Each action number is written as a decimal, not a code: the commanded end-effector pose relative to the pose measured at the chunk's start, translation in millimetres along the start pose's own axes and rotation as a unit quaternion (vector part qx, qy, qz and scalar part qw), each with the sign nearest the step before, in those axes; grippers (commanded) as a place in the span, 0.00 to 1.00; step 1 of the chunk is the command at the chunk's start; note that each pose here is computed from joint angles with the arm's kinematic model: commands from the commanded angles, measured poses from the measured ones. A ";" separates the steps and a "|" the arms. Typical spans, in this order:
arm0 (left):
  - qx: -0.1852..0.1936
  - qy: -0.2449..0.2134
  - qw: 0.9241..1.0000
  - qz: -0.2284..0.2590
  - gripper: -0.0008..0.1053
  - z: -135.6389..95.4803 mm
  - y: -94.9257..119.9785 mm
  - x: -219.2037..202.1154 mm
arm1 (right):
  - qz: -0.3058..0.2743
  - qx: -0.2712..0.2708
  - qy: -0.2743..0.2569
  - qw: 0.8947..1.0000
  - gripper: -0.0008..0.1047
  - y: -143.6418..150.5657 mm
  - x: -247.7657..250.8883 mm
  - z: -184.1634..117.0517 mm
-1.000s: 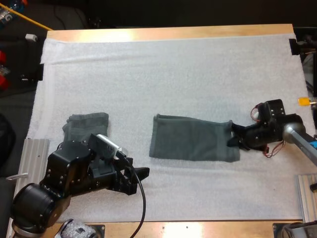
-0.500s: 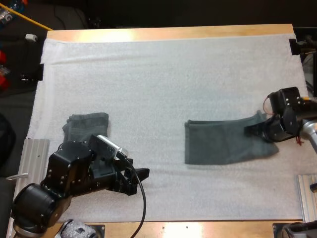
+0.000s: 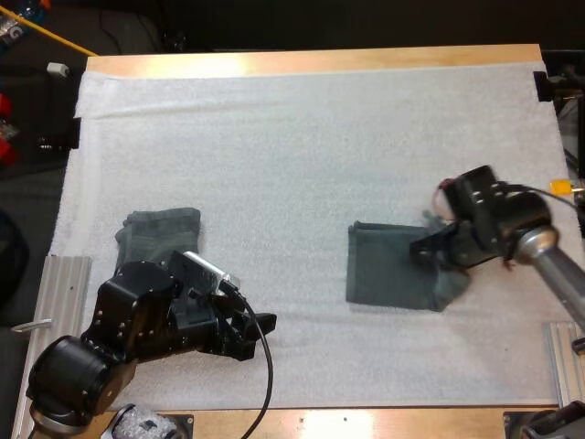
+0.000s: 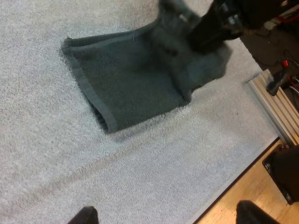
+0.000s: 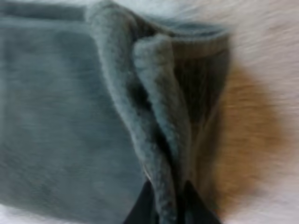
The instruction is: Pick towel from pile, fold and stack
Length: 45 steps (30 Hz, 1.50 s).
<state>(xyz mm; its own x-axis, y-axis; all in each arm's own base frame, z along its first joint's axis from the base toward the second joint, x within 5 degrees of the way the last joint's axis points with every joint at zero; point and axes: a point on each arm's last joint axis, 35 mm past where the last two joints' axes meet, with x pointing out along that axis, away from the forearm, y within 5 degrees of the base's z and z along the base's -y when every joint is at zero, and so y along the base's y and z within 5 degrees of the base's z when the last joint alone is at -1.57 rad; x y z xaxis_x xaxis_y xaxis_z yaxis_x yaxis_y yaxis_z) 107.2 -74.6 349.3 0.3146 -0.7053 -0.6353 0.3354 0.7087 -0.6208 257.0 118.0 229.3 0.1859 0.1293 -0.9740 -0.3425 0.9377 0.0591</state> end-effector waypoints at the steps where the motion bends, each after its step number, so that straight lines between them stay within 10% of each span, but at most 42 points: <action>1: -0.002 0.000 1.000 -0.006 0.56 -0.3 -1.2 -1.3 | 0.016 0.020 -0.006 1.000 0.01 5.3 3.7 4.6; 18: -0.002 0.000 1.000 -0.006 0.56 -0.3 -1.2 -1.3 | 0.178 0.124 0.022 0.976 0.04 23.2 65.7 29.3; 26: -0.002 0.000 1.000 -0.006 0.56 -0.3 -1.2 -1.3 | 0.234 0.100 0.020 0.967 0.65 27.1 64.3 31.5; 45: -0.002 0.000 1.000 -0.006 0.56 -0.1 -1.3 -1.3 | 0.244 0.082 0.000 0.966 0.60 81.7 67.3 31.2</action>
<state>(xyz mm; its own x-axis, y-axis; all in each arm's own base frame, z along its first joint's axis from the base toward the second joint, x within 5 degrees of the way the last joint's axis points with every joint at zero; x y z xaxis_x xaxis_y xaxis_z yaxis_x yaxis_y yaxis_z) 107.1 -74.7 349.3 0.3129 -0.7068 -0.6344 0.3360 0.7071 -0.6221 268.9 212.6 174.3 0.0256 0.5726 -0.8194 -0.2457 0.7982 0.5501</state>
